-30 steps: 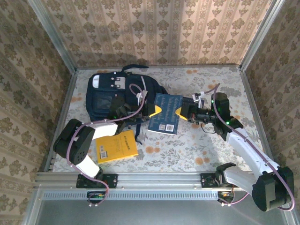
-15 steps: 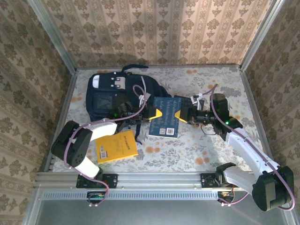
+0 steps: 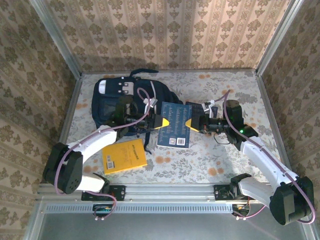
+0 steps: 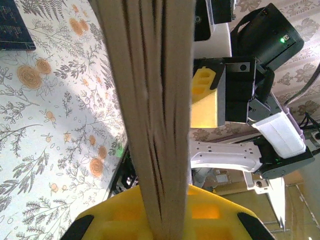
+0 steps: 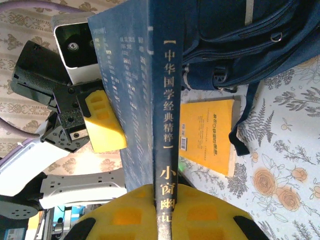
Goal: Pack the student bag
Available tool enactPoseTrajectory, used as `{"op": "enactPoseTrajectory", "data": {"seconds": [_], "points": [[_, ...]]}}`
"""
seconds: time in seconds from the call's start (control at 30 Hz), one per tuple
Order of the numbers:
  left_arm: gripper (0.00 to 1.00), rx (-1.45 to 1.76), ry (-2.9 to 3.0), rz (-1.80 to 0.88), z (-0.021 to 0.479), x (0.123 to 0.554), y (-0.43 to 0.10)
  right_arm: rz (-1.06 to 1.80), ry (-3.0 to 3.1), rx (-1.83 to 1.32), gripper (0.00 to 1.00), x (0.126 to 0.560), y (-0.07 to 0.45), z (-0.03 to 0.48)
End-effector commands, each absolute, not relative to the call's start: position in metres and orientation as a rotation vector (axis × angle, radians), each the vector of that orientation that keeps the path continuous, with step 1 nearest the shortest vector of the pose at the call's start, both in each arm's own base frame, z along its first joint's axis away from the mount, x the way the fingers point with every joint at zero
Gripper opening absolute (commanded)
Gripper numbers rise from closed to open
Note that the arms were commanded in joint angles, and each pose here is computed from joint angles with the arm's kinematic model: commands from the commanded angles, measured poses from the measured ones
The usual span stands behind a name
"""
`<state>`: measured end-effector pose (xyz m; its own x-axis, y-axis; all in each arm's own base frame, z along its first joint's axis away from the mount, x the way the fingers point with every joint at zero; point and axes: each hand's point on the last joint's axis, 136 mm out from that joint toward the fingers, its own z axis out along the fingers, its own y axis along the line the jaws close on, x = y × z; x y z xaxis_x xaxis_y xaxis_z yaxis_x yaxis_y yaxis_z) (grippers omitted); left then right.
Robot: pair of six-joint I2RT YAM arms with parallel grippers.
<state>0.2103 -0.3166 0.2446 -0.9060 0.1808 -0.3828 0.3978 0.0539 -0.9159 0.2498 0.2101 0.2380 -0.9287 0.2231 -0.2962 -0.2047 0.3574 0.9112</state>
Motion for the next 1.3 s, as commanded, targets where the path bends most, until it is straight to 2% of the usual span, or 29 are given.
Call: {"op": "enactPoseTrajectory", "data": {"seconds": [0.0, 0.07, 0.17, 0.3, 0.53, 0.77, 1.27], "points": [[0.00, 0.651, 2.052, -1.951, 0.261, 0.208, -0.321, 1.499, 2.221, 0.013, 0.33, 0.253, 0.205, 0.248], [0.00, 0.579, 2.019, -1.918, 0.267, 0.217, -0.321, 1.447, 2.166, 0.077, 0.54, 0.258, 0.197, 0.251], [0.00, 0.420, 1.968, -1.892, 0.274, 0.236, -0.323, 1.458, 2.040, 0.232, 0.69, 0.268, 0.187, 0.251], [0.00, 0.243, 1.815, -1.971, 0.299, 0.252, -0.329, 1.512, 1.848, 0.363, 0.81, 0.276, 0.179, 0.258], [0.00, 0.127, 1.719, -2.026, 0.318, 0.257, -0.351, 1.417, 1.643, 0.484, 0.93, 0.274, 0.161, 0.267], [0.00, 0.089, 1.744, -1.971, 0.313, 0.262, -0.362, 1.404, 1.528, 0.496, 0.88, 0.275, 0.161, 0.282], [0.01, 0.086, 1.827, -1.923, 0.300, 0.259, -0.379, 1.439, 1.516, 0.498, 0.44, 0.279, 0.175, 0.278]]}}
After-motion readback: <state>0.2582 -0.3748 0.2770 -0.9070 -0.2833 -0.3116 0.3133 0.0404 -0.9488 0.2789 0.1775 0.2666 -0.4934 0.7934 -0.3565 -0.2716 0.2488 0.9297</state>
